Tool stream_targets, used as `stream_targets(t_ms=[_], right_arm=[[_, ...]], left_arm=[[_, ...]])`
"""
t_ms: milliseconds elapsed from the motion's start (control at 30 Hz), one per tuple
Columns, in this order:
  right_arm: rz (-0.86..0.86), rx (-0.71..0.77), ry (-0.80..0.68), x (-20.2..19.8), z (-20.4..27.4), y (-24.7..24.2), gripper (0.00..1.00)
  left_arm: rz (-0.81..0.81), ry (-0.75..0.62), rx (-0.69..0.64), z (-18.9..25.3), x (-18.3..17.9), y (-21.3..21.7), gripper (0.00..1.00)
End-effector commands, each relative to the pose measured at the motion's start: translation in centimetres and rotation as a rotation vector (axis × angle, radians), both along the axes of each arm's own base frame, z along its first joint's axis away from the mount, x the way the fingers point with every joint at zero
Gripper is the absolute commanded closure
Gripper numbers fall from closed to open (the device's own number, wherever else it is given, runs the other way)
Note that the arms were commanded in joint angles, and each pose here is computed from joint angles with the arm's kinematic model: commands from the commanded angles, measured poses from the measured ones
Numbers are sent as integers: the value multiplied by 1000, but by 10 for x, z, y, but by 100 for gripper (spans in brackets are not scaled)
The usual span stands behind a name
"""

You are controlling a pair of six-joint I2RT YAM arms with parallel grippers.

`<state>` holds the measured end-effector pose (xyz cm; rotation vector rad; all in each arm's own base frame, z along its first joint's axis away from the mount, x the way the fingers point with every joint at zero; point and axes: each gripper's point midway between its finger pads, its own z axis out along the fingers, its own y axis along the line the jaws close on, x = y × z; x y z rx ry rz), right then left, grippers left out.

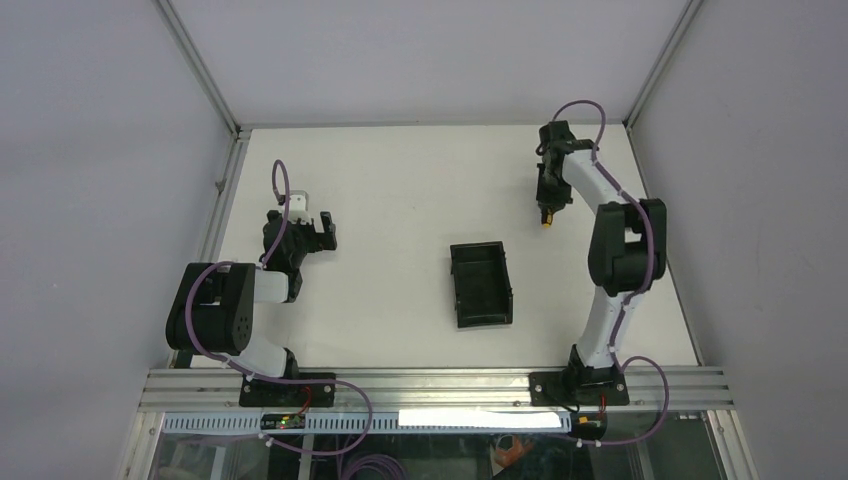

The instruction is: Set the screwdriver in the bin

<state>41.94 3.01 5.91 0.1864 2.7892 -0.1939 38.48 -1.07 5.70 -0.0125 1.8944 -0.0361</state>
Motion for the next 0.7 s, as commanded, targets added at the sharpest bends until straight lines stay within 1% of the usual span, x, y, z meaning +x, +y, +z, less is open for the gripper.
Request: stream_targets(t_ms=[0,33,167,333,433,567,667], right_arm=[[-16,-21,-149,-30,74,0,100],[-19,-22,-141,-44,75,2,100],[54,3,-221,-78,101,32,100],[269,34,-305,-127,125,94,100],[384,71,-355,-154,134,119,100],[539,139,-370,-184,125,144,100],[692,157,-324,-204,100,155,98]], left_arm=[[-16,-68,-23,21,9,-7,1],[-14,-71,-23,22,9,-6,1],[-15,-69,-24,22,9,-6,1],[-15,-68,-24,21,8,-6,1],[-14,-68,-24,21,9,-6,1],[-15,-69,-23,22,9,-6,1],[-15,-68,-24,21,9,-6,1]])
